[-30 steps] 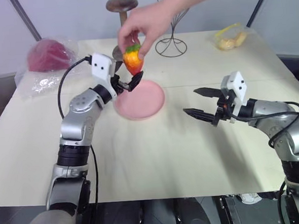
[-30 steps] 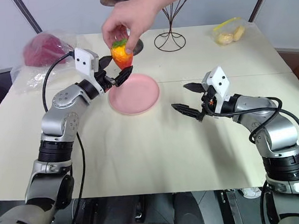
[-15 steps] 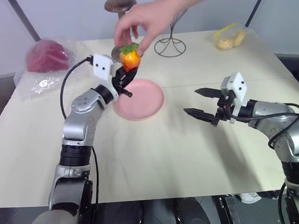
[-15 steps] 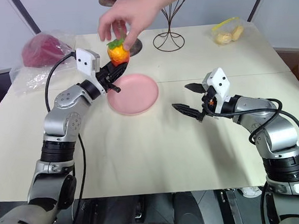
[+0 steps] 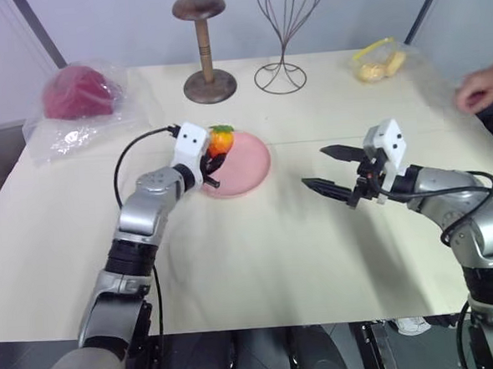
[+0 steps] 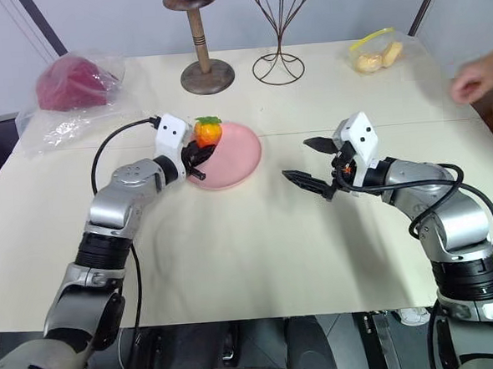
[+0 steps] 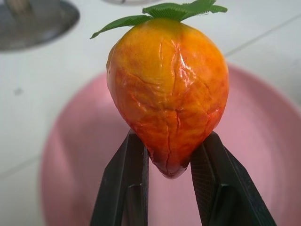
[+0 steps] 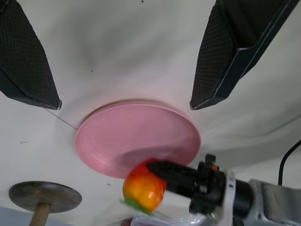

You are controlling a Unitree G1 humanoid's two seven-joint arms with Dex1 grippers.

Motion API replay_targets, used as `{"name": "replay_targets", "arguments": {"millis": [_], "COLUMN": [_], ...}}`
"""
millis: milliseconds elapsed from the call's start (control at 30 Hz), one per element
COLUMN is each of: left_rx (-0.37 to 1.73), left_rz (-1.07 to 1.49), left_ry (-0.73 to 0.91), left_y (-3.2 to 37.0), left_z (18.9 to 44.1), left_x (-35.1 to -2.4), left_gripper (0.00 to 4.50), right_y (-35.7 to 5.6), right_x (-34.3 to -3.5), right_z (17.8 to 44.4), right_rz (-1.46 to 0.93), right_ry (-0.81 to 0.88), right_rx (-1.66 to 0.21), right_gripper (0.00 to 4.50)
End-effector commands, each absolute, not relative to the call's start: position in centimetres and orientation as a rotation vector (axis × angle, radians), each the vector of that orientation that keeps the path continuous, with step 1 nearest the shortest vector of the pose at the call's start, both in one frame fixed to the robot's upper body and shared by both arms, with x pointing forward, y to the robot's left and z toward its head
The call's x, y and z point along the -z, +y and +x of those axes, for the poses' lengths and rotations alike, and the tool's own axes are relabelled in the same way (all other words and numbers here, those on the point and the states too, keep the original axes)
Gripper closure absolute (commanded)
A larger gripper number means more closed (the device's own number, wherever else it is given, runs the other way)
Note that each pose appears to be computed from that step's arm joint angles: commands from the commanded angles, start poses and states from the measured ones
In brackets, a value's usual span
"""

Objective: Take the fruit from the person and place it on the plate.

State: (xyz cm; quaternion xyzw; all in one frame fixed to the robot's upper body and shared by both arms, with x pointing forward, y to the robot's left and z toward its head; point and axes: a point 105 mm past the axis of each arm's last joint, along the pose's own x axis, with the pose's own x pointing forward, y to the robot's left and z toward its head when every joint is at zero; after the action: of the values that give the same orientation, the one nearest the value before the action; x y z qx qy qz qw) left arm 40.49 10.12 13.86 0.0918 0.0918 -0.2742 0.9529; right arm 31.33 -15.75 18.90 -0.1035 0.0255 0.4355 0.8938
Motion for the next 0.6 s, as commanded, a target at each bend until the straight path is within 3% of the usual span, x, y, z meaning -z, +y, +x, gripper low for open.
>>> {"name": "replay_targets", "arguments": {"millis": [33, 67, 100, 267, 467, 600], "left_rx": [0.570, 0.574, 0.576, 0.575, 0.514, 0.463], "left_rz": [0.188, 0.172, 0.164, 0.138, 0.128, 0.060], "left_ry": [0.124, 0.120, 0.113, 0.074, -0.006, -0.132], "left_y": [9.6, 9.5, 9.4, 9.5, 10.8, 13.0], "left_z": [40.8, 40.8, 40.8, 40.8, 41.2, 40.5], "left_x": [-15.1, -15.2, -15.4, -16.3, -18.6, -22.2], "left_gripper": [3.32, 2.78, 2.54, 0.03, 0.03, 0.03], "right_y": [-15.5, -15.5, -15.5, -15.5, -15.6, -16.2], "right_x": [-20.3, -20.3, -20.3, -20.2, -20.3, -20.2], "right_z": [30.9, 30.9, 30.9, 30.8, 31.1, 31.9], "right_rz": [-0.223, -0.222, -0.222, -0.220, -0.219, -0.225], "right_ry": [-0.009, -0.009, -0.008, -0.007, -0.007, -0.017], "right_rx": [-0.907, -0.907, -0.906, -0.902, -0.902, -0.858], "right_gripper": [0.00, 0.00, 0.00, 0.00, 0.00, 0.00]}}
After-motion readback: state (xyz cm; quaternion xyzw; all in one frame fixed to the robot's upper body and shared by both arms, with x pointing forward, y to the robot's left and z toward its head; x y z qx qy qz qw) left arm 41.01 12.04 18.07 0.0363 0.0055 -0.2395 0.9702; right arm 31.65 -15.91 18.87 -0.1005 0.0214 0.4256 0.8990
